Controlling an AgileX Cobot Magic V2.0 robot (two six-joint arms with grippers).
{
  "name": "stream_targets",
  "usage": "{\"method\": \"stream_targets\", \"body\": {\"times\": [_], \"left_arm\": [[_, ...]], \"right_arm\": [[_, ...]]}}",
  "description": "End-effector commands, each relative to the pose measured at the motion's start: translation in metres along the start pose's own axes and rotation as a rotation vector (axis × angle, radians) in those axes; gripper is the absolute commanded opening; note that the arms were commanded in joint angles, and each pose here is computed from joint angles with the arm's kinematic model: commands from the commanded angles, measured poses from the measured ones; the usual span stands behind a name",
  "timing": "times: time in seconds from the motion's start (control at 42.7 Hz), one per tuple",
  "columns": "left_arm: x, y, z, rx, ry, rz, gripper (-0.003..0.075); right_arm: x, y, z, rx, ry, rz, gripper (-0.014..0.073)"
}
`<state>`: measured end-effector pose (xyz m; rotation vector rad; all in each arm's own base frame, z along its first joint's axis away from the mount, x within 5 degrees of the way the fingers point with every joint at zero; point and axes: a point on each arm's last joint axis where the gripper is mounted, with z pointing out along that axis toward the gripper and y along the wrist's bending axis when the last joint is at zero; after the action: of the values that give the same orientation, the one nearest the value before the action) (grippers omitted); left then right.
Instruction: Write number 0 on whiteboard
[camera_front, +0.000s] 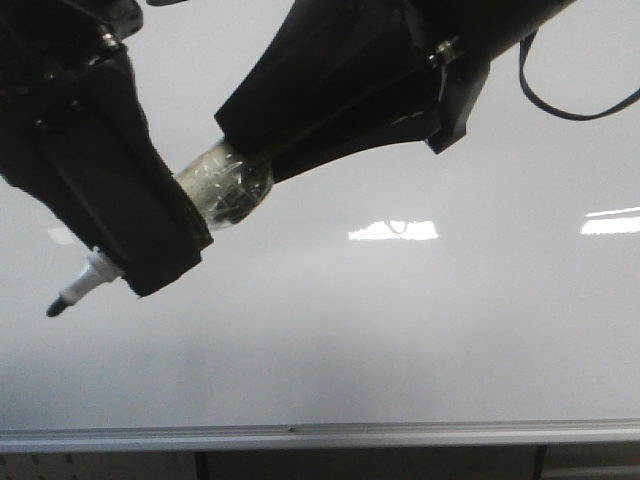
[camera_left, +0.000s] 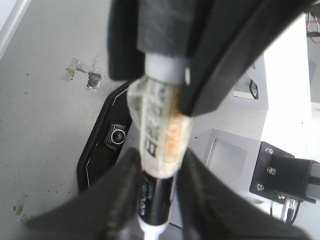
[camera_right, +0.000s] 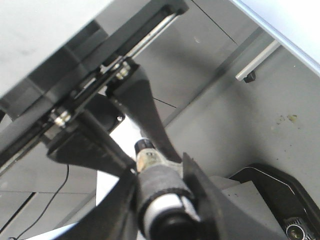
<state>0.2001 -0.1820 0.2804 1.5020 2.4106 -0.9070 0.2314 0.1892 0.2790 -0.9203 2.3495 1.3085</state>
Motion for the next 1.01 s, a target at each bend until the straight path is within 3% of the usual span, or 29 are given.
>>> {"method": "stream_targets", "body": {"times": [0.0, 0.094, 0.141, 0.328, 0.469, 0.609, 0.703, 0.82, 0.984], "left_arm": [[-0.011, -0.013, -0.013, 0.011, -0.091, 0.017, 0.0455], [-0.011, -0.013, -0.013, 0.007, -0.095, 0.016, 0.0647], [-0.011, -0.013, -0.013, 0.007, -0.095, 0.016, 0.0685], [-0.011, -0.013, -0.013, 0.007, -0.095, 0.016, 0.0693], [-0.011, -0.013, -0.013, 0.007, -0.095, 0.016, 0.0693], [-0.011, -0.013, -0.013, 0.007, -0.095, 0.016, 0.0693], [-0.011, -0.013, -0.013, 0.009, -0.093, 0.016, 0.0693], [-0.010, -0.014, -0.013, 0.020, -0.082, 0.017, 0.0652], [-0.008, -0.016, -0.013, 0.035, -0.068, 0.018, 0.0430]], "right_arm": [[-0.010, 0.019, -0.011, -0.054, -0.062, -0.049, -0.0069], [-0.009, 0.020, -0.011, -0.056, -0.061, -0.051, -0.0069], [-0.009, 0.020, -0.012, -0.059, -0.059, -0.051, -0.0069], [-0.003, 0.022, -0.011, -0.076, 0.001, -0.064, -0.0069], [0.007, 0.019, -0.012, -0.051, 0.118, -0.045, -0.0069], [0.019, 0.006, -0.019, 0.053, 0.255, 0.020, -0.0069], [0.021, -0.004, -0.029, 0.146, 0.261, 0.069, -0.0067], [0.019, -0.015, -0.051, 0.308, 0.172, 0.119, -0.0066], [0.013, -0.014, -0.093, 0.565, -0.031, 0.064, -0.0066]]}}
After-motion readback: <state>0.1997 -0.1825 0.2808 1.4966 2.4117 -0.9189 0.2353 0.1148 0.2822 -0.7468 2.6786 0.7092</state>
